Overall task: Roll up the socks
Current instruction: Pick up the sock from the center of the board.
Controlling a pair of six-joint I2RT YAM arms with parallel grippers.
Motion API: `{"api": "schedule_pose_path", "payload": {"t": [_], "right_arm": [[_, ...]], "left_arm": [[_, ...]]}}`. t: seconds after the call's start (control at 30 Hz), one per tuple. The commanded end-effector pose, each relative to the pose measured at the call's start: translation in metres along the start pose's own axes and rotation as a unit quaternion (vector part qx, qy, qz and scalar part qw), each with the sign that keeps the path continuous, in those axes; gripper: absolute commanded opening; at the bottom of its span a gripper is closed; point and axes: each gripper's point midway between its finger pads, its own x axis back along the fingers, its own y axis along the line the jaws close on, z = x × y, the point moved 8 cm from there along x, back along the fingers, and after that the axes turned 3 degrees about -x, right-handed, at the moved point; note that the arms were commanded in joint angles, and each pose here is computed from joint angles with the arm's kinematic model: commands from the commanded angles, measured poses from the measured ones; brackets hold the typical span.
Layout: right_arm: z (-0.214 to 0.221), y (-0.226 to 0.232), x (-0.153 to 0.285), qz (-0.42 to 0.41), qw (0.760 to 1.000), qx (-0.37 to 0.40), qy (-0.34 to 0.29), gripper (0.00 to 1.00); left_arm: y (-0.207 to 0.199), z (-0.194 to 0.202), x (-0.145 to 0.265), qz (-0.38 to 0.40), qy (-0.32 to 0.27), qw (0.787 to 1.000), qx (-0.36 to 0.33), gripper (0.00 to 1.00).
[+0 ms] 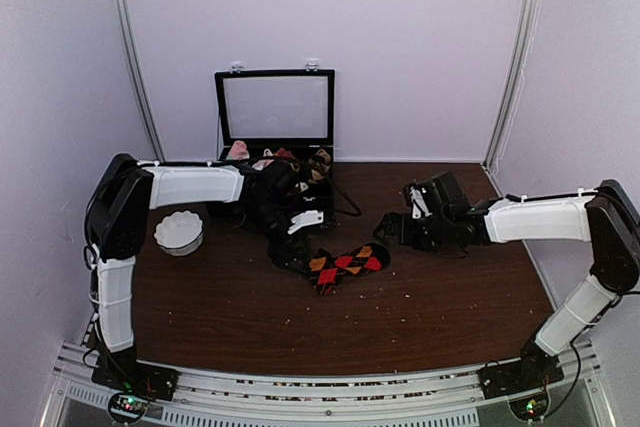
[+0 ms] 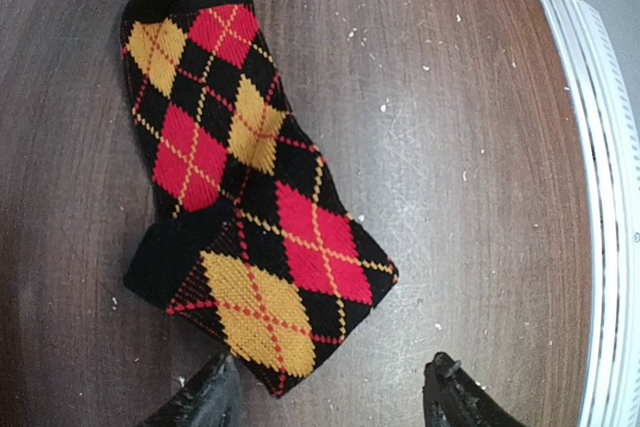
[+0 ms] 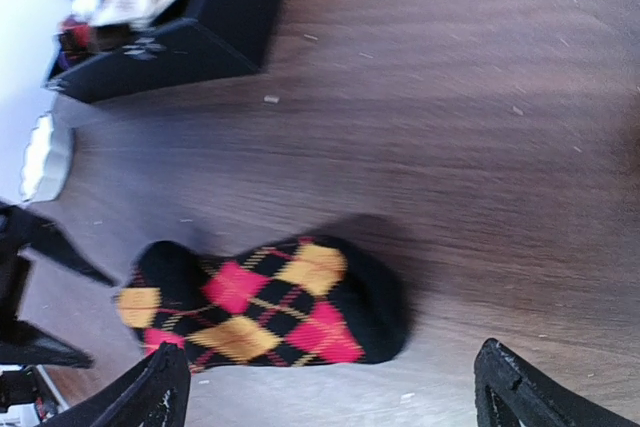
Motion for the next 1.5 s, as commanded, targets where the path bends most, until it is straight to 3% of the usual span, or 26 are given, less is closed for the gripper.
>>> {"api": "schedule_pose_path", "payload": {"t": [0.0,0.1,0.2,0.3,0.37,0.47,0.53,0.6,0.63,0.73,0.87,0.97,1.13,1.33,1.47], "right_arm": [[0.008,-0.019,-0.012,0.078,0.996,0.024,0.029,1.0],[0.007,-0.022,-0.01,0.184,0.98,0.075,0.022,1.0],[0.007,-0.037,0.004,0.202,0.978,0.021,-0.041,1.0],[0.015,-0.051,0.02,0.126,0.985,-0.057,-0.102,1.0],[0.015,-0.049,0.025,0.073,0.987,-0.064,-0.128,1.0],[0.012,-0.035,0.02,0.136,0.987,0.017,-0.082,1.0],[0.012,-0.024,0.013,0.184,0.98,0.061,-0.054,1.0],[0.015,-0.019,0.007,0.165,0.983,0.064,-0.049,1.0],[0.016,-0.018,0.005,0.137,0.988,0.05,-0.054,1.0],[0.018,-0.008,-0.006,0.04,0.998,0.029,-0.05,1.0],[0.018,0.013,-0.029,0.028,0.997,0.067,0.002,0.79],[0.02,0.015,-0.043,0.017,0.997,0.068,0.017,0.74],[0.022,0.012,-0.058,0.032,0.996,0.078,0.035,0.73],[0.021,-0.002,-0.061,0.049,0.994,0.084,0.042,0.62],[0.02,-0.011,-0.052,0.06,0.993,0.094,0.044,0.64]], "left_arm": [[0.003,-0.006,-0.002,0.012,-0.019,1.0,-0.003,0.64],[0.006,-0.008,-0.003,0.012,-0.021,1.0,-0.004,0.6],[0.007,-0.01,-0.002,0.011,-0.021,1.0,-0.008,0.58],[0.007,-0.01,0.001,0.011,-0.017,1.0,-0.004,0.57],[0.007,-0.009,0.004,0.006,-0.015,1.0,0.002,0.58],[0.011,-0.01,0.013,-0.015,-0.012,1.0,0.015,0.65],[0.015,-0.008,0.022,-0.034,-0.008,0.999,0.026,0.78],[0.021,-0.006,0.033,-0.061,0.001,0.997,0.037,0.96],[0.024,-0.004,0.038,-0.075,0.001,0.996,0.044,0.98],[0.036,0.007,0.058,-0.118,-0.009,0.99,0.076,0.98],[0.043,0.023,0.08,-0.173,-0.009,0.979,0.104,0.98],[0.039,0.03,0.086,-0.19,-0.013,0.976,0.104,0.98],[0.026,0.034,0.072,-0.128,-0.041,0.986,0.095,0.98],[0.015,0.024,0.045,-0.053,-0.065,0.995,0.059,0.94],[0.014,0.009,0.032,-0.03,-0.072,0.996,0.031,0.93]]}}
